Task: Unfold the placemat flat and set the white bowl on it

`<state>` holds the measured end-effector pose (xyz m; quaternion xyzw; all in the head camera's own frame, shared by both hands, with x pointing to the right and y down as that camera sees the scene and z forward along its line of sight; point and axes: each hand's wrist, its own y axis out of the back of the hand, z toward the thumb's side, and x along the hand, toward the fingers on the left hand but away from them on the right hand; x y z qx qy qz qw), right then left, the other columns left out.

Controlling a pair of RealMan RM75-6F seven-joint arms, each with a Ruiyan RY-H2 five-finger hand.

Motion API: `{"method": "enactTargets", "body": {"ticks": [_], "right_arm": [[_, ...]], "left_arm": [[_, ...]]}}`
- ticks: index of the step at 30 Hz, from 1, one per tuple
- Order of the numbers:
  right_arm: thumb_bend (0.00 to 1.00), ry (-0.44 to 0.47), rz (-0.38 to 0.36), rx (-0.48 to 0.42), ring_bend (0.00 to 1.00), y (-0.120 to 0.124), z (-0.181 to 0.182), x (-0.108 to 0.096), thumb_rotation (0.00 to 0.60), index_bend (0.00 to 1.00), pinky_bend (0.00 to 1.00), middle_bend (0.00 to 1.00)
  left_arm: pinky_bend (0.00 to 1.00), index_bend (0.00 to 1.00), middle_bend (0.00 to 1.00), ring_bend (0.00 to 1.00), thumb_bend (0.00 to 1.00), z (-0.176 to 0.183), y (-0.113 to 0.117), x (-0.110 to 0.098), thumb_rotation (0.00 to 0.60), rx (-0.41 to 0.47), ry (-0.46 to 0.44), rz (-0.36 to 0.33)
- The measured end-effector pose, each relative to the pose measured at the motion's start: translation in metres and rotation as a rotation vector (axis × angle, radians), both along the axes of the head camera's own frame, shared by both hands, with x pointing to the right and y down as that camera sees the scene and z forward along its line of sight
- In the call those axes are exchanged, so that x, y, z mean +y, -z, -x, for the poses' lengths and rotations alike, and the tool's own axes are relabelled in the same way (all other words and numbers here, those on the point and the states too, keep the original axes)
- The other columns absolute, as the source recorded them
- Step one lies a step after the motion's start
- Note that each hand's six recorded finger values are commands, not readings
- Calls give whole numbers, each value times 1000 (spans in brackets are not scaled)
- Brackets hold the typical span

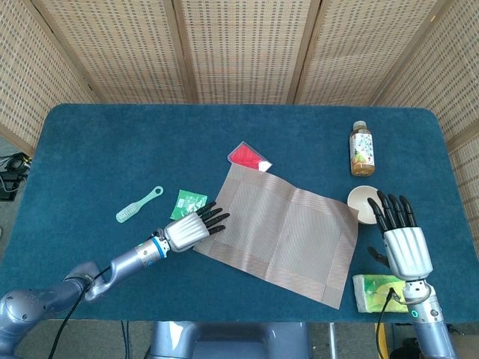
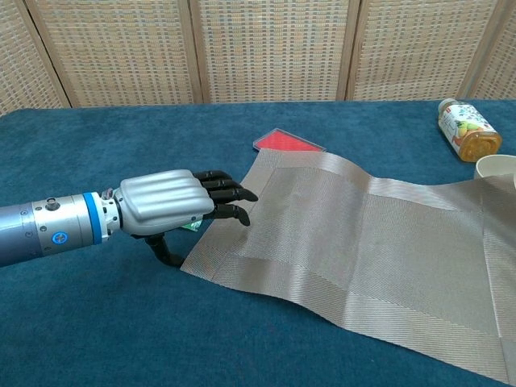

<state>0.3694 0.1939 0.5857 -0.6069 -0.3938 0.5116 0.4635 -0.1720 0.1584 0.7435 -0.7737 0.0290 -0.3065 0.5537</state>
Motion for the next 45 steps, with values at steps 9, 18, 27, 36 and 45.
{"method": "enactTargets", "body": {"ticks": [9, 18, 27, 36, 45], "right_arm": [[0, 0, -1, -4, 0, 2, 0, 0, 600, 0, 0, 0], [0, 3, 0, -7, 0, 4, 1, 1, 600, 0, 0, 0], [0, 4, 2, -10, 0, 4, 2, 1, 600, 0, 0, 0], [0, 8, 0, -14, 0, 6, 2, 1, 600, 0, 0, 0], [0, 11, -3, -20, 0, 9, 3, 2, 600, 0, 0, 0]], "left_arm": [[0, 202, 0, 0, 343, -5, 4, -3, 600, 18, 8, 1], [0, 206, 0, 0, 343, -14, 6, -2, 600, 36, 15, 8], [0, 267, 0, 0, 395, -14, 4, -1, 600, 30, 22, 20], [0, 412, 0, 0, 459, -14, 2, 4, 600, 33, 26, 37], [0, 483, 0, 0, 491, -16, -1, 8, 600, 38, 34, 54]]}}
